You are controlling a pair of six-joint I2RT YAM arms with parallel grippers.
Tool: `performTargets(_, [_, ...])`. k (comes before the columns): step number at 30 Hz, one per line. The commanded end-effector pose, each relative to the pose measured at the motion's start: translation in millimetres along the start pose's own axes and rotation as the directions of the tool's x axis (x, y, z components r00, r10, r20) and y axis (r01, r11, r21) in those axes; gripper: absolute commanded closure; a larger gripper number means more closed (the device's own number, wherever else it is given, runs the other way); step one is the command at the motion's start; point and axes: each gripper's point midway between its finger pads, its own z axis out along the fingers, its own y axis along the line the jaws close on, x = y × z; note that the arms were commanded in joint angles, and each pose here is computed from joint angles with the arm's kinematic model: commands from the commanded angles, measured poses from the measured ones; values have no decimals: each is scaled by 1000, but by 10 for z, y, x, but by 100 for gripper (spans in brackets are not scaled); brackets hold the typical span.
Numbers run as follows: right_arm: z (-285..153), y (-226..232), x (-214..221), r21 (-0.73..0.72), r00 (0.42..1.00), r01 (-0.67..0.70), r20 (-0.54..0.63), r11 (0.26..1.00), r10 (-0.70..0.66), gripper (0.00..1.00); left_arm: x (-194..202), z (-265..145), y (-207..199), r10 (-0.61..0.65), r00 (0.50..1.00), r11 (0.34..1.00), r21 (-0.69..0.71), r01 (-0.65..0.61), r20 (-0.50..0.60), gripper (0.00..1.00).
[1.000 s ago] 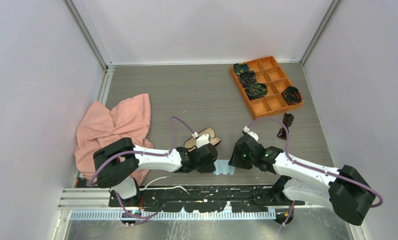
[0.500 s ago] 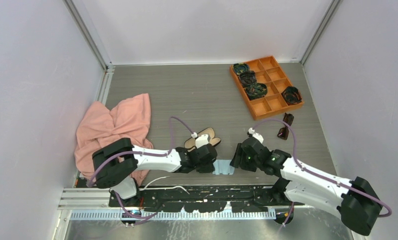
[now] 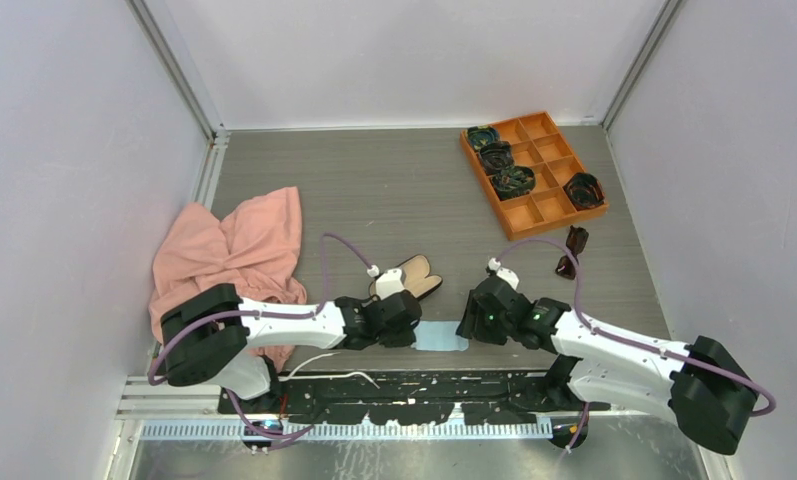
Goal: Organize the sunglasses
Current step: Pick up the glasses cleaning cloth from the center of the board.
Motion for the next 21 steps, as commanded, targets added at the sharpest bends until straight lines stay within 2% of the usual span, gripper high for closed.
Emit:
performTargets(1, [66, 34, 24, 20, 1000, 20, -7, 1000, -20, 50, -2, 4, 6, -8, 1000, 1000, -1, 8, 10, 100])
performTargets(7, [102, 10, 121, 75, 994, 104, -45, 992, -100, 58, 6, 8, 27, -19, 1000, 1000, -3, 19, 10, 100])
performTargets(13, [119, -100, 148, 172, 986, 163, -55, 972, -156, 61, -4, -5, 53, -21, 1000, 1000, 0, 21, 21, 100])
performTargets(21, [163, -109, 164, 214, 982, 190, -66, 958, -180, 63, -6, -12, 54, -22, 999, 1000, 3, 22, 23, 100])
